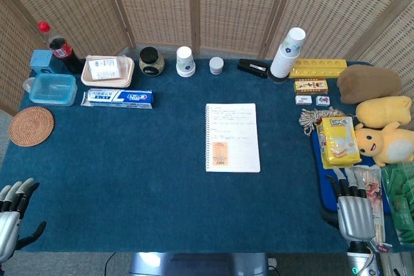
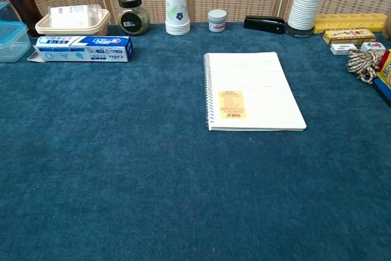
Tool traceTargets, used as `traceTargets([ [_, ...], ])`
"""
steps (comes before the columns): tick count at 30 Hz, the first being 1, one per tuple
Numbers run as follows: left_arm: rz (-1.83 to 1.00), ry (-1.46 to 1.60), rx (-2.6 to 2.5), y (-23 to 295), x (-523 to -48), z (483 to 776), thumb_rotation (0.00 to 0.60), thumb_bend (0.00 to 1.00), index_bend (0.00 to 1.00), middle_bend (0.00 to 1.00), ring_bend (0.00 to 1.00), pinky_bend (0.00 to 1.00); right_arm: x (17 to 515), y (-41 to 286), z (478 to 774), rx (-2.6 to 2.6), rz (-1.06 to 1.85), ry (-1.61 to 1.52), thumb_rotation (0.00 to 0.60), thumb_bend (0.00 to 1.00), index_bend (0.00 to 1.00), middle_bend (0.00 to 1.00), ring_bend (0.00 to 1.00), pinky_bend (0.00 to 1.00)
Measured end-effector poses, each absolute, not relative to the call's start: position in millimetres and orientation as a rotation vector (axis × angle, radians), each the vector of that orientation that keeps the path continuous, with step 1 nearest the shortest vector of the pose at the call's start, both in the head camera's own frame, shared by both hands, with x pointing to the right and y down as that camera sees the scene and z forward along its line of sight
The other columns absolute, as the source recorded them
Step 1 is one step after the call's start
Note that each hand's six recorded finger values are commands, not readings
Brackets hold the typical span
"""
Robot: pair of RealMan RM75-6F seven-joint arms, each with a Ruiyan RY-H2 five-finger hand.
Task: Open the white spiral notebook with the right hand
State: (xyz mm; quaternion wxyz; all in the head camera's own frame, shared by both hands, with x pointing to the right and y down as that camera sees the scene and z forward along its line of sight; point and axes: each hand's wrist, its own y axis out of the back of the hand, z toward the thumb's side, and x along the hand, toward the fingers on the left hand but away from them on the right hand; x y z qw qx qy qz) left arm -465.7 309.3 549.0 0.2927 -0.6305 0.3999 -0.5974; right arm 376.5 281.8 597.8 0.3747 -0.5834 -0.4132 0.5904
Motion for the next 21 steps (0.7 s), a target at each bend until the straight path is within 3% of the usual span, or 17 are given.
traceTargets([
  [13,-1.584,1.059,-1.682,311.5,-465.7,547.9,0.600,0.27,0.16,0.08,0.03,0.00,372.7,281.5,600.0,-1.517,1.491,-1.055,0.600,0.15,0.22,0.16,0.04,0.07],
  [21,-1.548,1.047,-1.700,308.3,-462.4,545.7,0.600,0.27,0.16,0.08,0.03,0.00,336.4,256.1,603.4,-1.574,1.335,-1.017,0.600,0.15,0.22,0.15,0.04,0.07],
])
